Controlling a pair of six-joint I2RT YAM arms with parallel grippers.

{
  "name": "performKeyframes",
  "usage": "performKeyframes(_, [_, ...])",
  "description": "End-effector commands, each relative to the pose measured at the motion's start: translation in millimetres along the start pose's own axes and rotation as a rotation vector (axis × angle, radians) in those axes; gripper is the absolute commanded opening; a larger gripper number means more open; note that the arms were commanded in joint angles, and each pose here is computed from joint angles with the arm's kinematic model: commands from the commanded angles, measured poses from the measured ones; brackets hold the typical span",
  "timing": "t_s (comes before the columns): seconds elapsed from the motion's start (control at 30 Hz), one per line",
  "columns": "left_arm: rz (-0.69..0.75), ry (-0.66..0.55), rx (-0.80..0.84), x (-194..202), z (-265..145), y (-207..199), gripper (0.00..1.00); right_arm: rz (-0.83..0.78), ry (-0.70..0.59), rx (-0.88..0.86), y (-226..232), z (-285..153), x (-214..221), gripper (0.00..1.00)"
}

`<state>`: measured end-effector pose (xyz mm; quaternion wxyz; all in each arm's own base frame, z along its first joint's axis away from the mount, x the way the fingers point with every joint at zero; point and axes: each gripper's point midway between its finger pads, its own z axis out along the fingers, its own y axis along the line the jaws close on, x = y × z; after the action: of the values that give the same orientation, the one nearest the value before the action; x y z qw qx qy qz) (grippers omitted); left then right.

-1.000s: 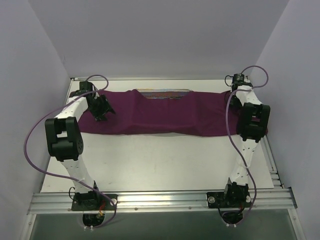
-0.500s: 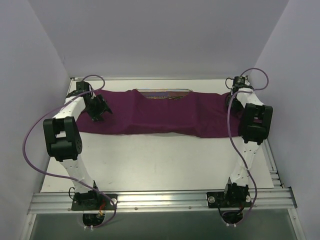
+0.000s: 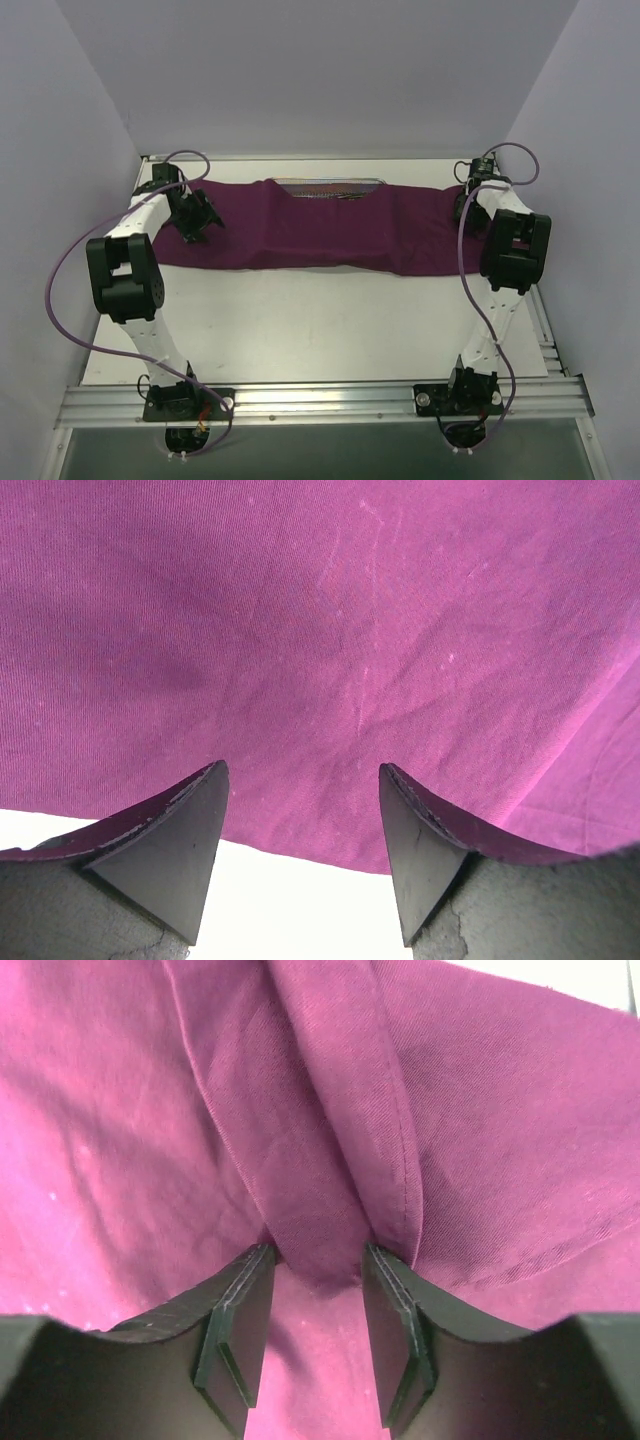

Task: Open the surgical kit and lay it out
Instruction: Open the surgical kit at the center of the board.

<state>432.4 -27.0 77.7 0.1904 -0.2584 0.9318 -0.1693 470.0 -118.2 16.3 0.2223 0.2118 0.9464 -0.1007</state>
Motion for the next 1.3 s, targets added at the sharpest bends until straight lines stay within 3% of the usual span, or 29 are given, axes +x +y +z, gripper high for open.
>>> performKeyframes(0.0, [0.019, -0.058, 0.032, -18, -15, -9, 0.71, -0.014, 0.022, -0.013, -7, -19, 7, 0.40])
performKeyframes(0.3, [0.021, -0.056, 0.026, -18, -15, -8, 0.71, -0.011, 0.048, 0.012, -7, -2, 10, 0.32])
performKeyframes(0.43, [0.022, -0.069, 0.011, -21, -16, -5, 0.71, -0.007, 0.062, 0.021, -6, 1, 9, 0.08])
performKeyframes(0.53, [0.016, -0.081, -0.009, -26, -18, -1, 0.71, 0.003, 0.044, 0.021, -6, -8, 3, 0.01])
performKeyframes(0.87, [-0.007, -0.134, -0.057, -49, -21, 12, 0.72, 0.053, -0.045, 0.053, -19, -63, -24, 0.00])
performKeyframes(1.27, [-0.013, -0.166, -0.091, -65, -19, 23, 0.73, 0.088, 0.029, -0.031, -6, -87, 29, 0.00])
